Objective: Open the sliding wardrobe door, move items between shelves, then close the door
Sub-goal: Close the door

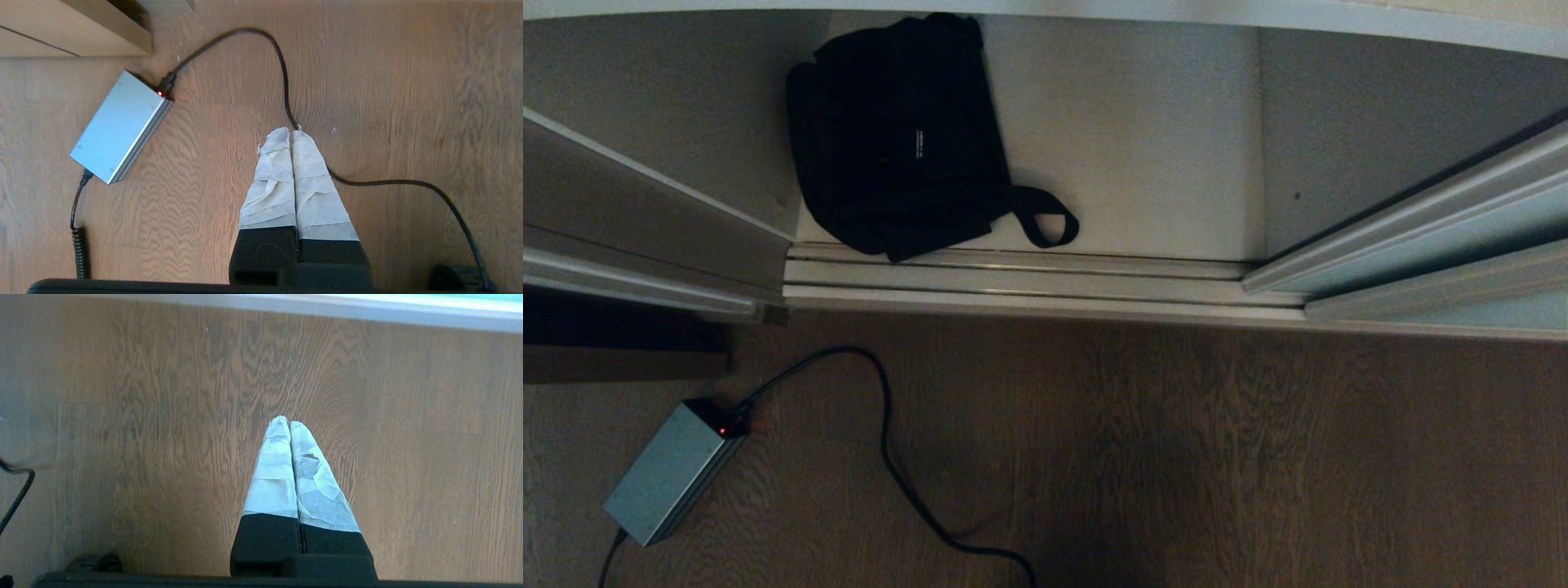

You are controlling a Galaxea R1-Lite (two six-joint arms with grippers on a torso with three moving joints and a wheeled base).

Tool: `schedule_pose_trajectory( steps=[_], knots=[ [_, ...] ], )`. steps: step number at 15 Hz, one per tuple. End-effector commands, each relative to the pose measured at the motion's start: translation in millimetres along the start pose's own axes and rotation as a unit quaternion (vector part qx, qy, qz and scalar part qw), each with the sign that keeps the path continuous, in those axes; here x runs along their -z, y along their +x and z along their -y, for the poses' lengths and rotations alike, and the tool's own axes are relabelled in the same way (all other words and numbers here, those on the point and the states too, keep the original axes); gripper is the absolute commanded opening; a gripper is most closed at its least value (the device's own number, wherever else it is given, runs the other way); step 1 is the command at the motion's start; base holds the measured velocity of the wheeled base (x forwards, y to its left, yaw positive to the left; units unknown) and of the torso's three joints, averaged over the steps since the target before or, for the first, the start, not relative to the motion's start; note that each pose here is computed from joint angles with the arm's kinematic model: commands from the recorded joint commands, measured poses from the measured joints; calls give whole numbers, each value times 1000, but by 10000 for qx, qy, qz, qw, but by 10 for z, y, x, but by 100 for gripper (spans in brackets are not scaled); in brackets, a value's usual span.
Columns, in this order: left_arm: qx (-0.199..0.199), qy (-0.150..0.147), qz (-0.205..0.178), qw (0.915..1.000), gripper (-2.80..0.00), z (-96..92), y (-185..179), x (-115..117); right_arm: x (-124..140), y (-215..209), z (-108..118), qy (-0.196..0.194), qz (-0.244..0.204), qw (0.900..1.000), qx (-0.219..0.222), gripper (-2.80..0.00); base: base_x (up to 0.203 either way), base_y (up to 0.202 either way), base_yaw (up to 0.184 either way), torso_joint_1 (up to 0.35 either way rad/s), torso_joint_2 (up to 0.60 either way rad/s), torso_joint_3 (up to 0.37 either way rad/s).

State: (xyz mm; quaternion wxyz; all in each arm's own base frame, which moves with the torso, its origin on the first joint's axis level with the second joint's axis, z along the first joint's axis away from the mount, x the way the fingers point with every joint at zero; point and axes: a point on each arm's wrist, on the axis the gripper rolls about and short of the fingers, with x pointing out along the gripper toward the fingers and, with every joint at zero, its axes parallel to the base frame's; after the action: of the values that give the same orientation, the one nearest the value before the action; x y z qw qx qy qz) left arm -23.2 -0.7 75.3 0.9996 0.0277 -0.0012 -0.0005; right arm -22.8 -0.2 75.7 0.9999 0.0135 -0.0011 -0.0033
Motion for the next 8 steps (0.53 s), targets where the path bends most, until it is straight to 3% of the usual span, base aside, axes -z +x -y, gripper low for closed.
schedule_pose_trajectory(
  steps=[1, 8],
  knots=[
    [-10, -24, -28, 10000, -280, 0, 5, -5, 0, -3, 0, 3, 20, 10000, -3, -280, 0, 0, 0, 2, -2, 189],
    [11, -31, -11, 10000, -280, 1, 5, -3, 0, -3, 0, 3, 20, 10000, 0, -280, 0, 0, 0, 2, 0, 200]
  ],
)
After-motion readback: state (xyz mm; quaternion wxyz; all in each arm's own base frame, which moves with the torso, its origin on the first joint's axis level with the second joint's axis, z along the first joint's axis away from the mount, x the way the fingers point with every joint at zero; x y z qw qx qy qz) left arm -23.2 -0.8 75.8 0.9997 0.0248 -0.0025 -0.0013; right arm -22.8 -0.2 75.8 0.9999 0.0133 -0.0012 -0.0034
